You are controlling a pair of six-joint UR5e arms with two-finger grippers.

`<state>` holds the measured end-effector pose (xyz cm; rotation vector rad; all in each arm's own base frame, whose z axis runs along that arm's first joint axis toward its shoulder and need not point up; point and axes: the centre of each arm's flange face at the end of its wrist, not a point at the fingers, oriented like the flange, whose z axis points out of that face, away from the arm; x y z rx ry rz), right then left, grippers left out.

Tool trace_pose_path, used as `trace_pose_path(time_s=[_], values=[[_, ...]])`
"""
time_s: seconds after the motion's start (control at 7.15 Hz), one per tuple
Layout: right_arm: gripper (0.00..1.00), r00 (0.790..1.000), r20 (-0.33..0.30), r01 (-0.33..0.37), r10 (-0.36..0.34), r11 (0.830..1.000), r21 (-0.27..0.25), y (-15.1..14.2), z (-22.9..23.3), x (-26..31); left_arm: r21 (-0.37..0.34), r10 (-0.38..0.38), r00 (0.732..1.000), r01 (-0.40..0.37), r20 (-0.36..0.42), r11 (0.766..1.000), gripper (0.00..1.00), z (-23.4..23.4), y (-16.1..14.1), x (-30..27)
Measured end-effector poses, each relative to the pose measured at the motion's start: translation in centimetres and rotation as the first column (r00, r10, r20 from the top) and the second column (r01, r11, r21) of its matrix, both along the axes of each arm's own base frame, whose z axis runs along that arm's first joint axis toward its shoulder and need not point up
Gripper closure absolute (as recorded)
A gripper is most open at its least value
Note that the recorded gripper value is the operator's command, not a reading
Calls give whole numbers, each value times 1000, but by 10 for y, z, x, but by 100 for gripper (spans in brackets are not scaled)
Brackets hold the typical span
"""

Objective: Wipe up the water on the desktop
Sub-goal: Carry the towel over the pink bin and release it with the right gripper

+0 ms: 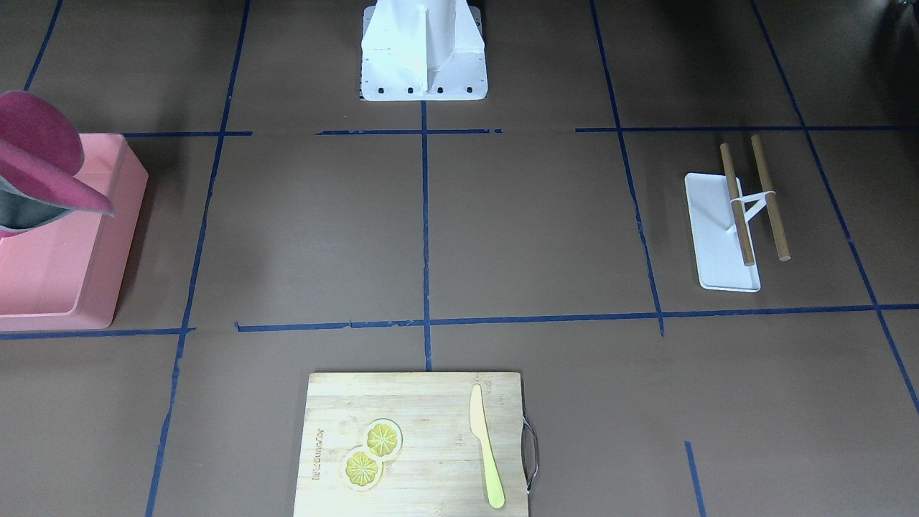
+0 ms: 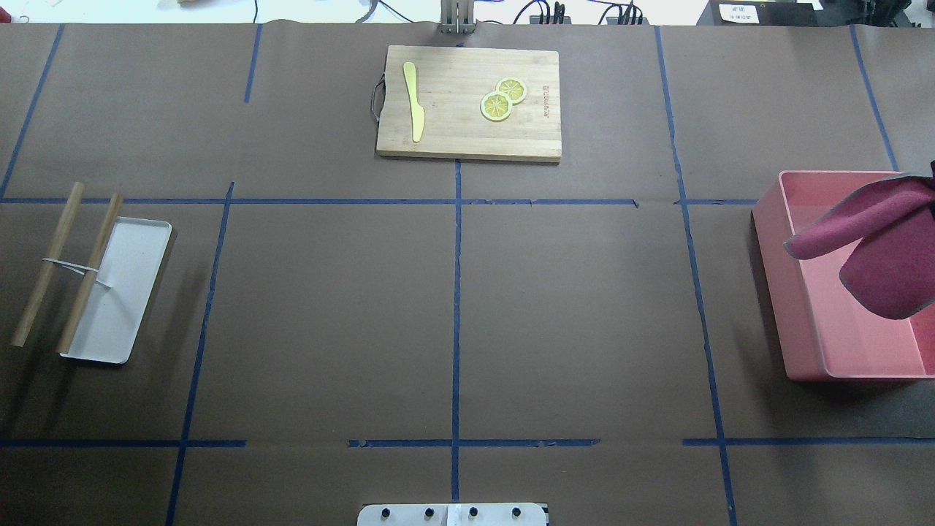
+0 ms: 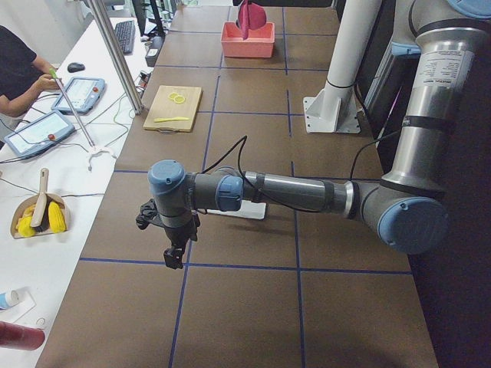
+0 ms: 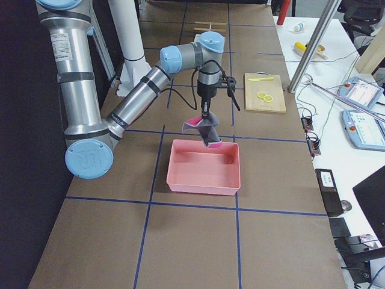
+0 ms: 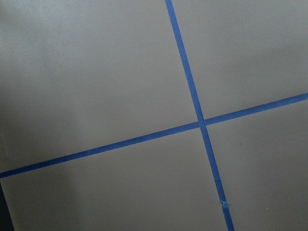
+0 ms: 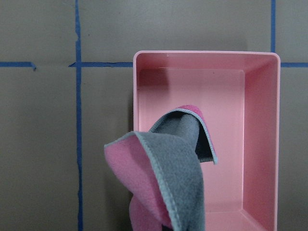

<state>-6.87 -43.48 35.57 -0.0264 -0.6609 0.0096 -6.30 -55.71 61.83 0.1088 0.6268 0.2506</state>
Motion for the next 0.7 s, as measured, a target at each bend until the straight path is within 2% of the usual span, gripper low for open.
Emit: trace_pose_path(time_s=[0.42, 0.56, 0.7], values=[[97, 999, -25, 25, -26, 999, -29, -16, 35, 13, 0, 0, 1000, 0, 0, 1000, 0, 0, 1, 0], [70, 999, -29, 27, -28, 999, -39, -17, 41, 14, 0, 0, 1000, 0, -1, 1000, 0, 0, 1, 0], [2, 999, -32, 26, -28, 999, -47, -16, 45, 15, 0, 0, 1000, 0, 0, 1000, 0, 1, 1, 0]])
